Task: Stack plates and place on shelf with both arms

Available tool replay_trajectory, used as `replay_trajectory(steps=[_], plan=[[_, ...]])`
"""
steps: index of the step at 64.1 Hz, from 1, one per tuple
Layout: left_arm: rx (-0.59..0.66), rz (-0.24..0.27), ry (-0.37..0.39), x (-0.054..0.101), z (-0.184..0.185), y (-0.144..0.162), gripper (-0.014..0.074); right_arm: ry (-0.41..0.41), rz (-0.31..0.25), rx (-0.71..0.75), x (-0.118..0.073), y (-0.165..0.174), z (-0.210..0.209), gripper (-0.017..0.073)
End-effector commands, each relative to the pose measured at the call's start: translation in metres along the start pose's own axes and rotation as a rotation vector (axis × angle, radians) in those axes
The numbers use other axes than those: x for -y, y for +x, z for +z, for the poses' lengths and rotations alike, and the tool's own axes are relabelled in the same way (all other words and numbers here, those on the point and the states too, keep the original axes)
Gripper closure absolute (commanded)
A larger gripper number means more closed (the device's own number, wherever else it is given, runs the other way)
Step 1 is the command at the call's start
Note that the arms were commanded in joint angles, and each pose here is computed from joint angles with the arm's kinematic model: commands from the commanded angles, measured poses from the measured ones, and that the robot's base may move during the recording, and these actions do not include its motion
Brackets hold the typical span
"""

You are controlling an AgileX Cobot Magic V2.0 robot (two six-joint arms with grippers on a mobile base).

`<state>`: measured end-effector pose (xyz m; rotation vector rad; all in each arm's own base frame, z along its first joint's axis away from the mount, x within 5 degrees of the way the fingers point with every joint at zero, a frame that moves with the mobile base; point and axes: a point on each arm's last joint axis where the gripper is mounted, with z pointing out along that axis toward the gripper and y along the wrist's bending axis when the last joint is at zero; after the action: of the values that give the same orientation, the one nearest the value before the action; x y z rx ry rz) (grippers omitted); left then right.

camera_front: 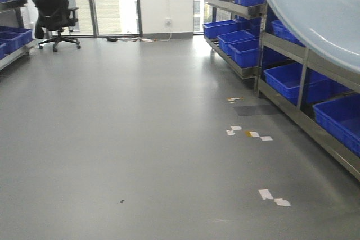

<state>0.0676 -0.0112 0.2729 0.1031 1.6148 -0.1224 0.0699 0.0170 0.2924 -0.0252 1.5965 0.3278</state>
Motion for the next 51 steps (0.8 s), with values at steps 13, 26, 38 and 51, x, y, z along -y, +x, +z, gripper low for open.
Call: replay_trajectory(steps=[13, 26, 38, 51], plan=[[0.104, -0.025, -0.025, -0.0022, -0.0015, -0.018, 0.0513, 0.004, -0.002, 0.133, -0.0012, -0.0195, -0.0015, 0.0505], [0.104, -0.025, -0.025, -0.0022, -0.0015, -0.018, 0.0513, 0.004, -0.002, 0.133, -0.0012, -0.0195, -0.0015, 0.0505], [0.104, -0.025, -0.025, -0.0022, -0.0015, -0.018, 0.0513, 0.004, -0.002, 0.133, -0.0012, -0.0195, -0.0015, 0.0505], [0.104, -0.025, -0.025, -0.0022, -0.0015, -0.018, 0.0513, 0.004, -0.002, 0.133, -0.0012, -0.0195, -0.0015, 0.0505]])
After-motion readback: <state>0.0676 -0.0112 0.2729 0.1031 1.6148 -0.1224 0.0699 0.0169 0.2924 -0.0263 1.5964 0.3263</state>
